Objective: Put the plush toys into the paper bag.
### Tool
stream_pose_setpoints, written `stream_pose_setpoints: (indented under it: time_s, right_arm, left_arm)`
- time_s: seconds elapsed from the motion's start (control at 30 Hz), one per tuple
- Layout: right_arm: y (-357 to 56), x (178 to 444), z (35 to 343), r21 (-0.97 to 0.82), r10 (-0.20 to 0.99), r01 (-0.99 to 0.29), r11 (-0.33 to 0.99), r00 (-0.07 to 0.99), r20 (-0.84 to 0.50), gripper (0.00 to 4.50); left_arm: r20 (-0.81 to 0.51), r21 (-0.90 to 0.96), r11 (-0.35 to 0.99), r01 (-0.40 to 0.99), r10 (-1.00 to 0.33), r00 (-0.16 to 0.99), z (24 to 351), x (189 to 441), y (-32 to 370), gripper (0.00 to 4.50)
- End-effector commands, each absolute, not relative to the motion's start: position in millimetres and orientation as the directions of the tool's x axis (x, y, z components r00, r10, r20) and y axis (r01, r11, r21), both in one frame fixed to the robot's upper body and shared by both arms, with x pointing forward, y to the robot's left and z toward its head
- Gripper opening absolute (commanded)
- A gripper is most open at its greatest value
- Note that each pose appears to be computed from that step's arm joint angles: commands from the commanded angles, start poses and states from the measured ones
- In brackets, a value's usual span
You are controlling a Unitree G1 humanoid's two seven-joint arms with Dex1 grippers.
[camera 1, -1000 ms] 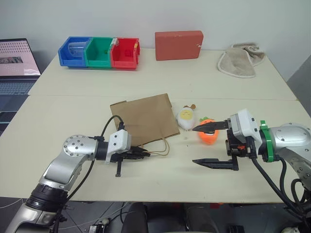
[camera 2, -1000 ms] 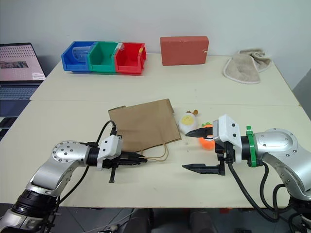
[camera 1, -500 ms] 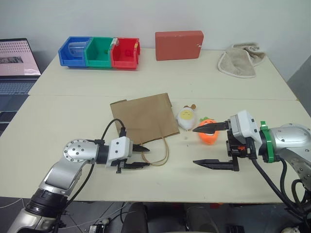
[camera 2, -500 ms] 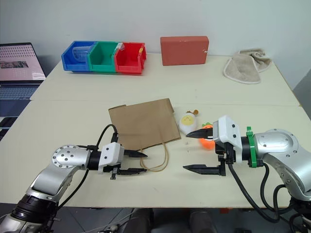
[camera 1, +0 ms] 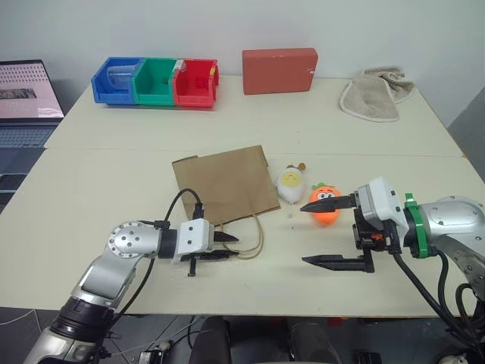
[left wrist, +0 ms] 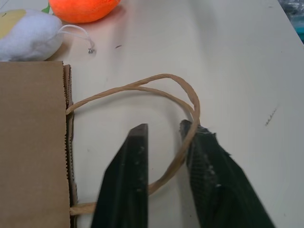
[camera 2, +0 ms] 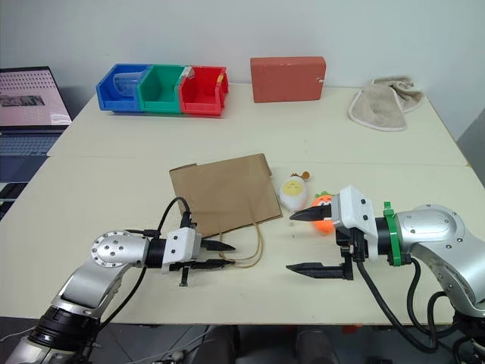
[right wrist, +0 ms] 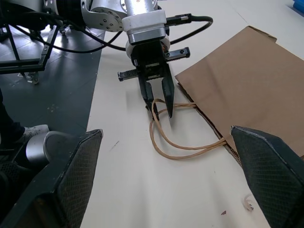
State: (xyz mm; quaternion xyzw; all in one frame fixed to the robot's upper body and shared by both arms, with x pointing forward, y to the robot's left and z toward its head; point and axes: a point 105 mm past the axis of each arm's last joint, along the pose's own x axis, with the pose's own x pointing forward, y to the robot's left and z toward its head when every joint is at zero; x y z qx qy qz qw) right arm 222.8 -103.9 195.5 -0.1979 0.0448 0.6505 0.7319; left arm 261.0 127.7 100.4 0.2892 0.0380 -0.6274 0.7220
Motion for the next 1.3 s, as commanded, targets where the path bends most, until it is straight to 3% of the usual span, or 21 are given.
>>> stream_pose_setpoints:
  time_s: [0.03, 0.23, 0.37, 0.47, 0.63, 0.8, 0.83, 1.3]
  right_arm:
    - [-102, 216, 201, -0.267, 0.936, -0.963, 0.04, 0.13, -0.328, 4.5]
    - [-102, 220, 198, -0.276, 0.928, -0.959, 0.066, 0.161, -0.337, 4.5]
    - [-100, 230, 192, -0.287, 0.912, -0.948, 0.136, 0.233, -0.336, 4.5]
    - [-99, 245, 184, -0.323, 0.887, -0.922, 0.212, 0.32, -0.332, 3.96]
    - [-86, 258, 176, -0.328, 0.881, -0.908, 0.262, 0.364, -0.303, 2.09]
    - [-49, 287, 173, -0.348, 0.87, -0.865, 0.361, 0.447, -0.207, 0.23]
    - [-41, 292, 174, -0.347, 0.869, -0.859, 0.377, 0.458, -0.188, 0.03]
    - [4, 333, 160, -0.325, 0.812, -0.792, 0.517, 0.574, -0.108, 0.03]
  left_arm:
    - [-0.395, 0.362, 0.038, 0.932, -0.899, 0.19, 111, 259, 124, 0.02]
    - [-0.354, 0.308, 0.08, 0.948, -0.915, 0.192, 125, 265, 119, 0.02]
    - [-0.227, 0.194, 0.218, 0.957, -0.939, 0.26, 162, 284, 119, 0.02]
    - [-0.116, 0.082, 0.308, 0.948, -0.941, 0.316, 197, 298, 126, 0.0]
    - [-0.027, -0.006, 0.321, 0.947, -0.947, 0.321, 227, 299, 127, 0.0]
    - [-0.043, -0.01, 0.306, 0.952, -0.951, 0.306, 228, 297, 120, 0.0]
    - [-0.048, -0.009, 0.3, 0.954, -0.953, 0.299, 227, 295, 118, 0.0]
    - [0.012, -0.057, 0.327, 0.943, -0.945, 0.328, 238, 296, 116, 0.0]
